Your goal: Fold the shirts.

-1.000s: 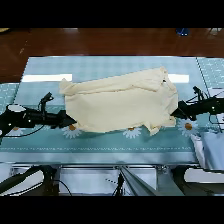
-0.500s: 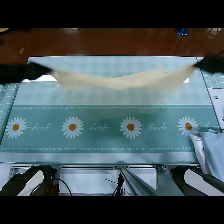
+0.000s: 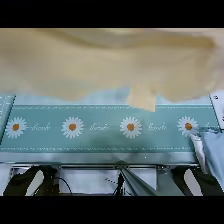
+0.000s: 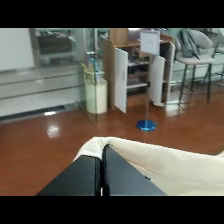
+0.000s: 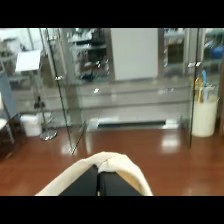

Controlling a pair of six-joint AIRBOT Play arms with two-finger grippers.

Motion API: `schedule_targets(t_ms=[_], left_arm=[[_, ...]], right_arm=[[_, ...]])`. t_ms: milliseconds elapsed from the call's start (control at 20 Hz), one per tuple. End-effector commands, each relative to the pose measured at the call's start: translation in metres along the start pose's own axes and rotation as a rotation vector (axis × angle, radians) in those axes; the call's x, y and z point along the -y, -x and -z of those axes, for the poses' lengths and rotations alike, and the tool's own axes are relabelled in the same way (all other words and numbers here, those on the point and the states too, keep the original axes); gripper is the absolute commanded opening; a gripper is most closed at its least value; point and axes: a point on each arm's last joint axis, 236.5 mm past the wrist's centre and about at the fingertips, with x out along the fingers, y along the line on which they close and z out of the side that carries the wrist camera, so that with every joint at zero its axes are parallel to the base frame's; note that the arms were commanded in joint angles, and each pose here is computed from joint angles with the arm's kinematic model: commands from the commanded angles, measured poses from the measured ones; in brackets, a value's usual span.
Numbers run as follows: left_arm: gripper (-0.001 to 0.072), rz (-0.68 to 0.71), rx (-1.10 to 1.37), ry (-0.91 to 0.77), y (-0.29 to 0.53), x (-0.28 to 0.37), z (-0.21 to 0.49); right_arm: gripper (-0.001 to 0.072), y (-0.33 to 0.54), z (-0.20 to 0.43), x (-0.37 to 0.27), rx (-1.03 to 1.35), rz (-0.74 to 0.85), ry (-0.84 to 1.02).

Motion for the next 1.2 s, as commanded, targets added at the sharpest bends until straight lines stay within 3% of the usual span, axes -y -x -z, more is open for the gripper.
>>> schedule_targets(t_ms=[0, 300, 500, 750, 900, 1150], left_arm=[[0.0021, -0.141, -0.043, 0.006, 0.046, -0.003, 0.004], [0.0022, -0.162, -0.392, 0.09, 0.05, -0.013, 0.086], [0.0023, -0.148, -0.618, 0.191, 0.017, -0.039, 0.147], [0.0023, -0.104, -0.905, 0.341, -0.049, -0.087, 0.264], [0.0023, -0.098, -0.995, 0.396, -0.093, -0.121, 0.336], [0.0023, -0.132, -1.049, 0.463, -0.154, -0.172, 0.429]], right_arm=[[0.0033, 0.05, -0.015, -0.008, 0.05, 0.085, 0.034], [0.0032, 0.05, 0.045, 0.012, -0.214, 0.144, 0.07], [0.0031, 0.005, 0.141, 0.053, -0.635, 0.12, 0.036], [0.0032, -0.098, 0.259, 0.074, -0.962, -0.013, -0.062], [0.0032, -0.171, 0.321, 0.067, -0.979, -0.038, -0.094], [0.0032, -0.255, 0.361, 0.089, -0.821, 0.042, -0.192]])
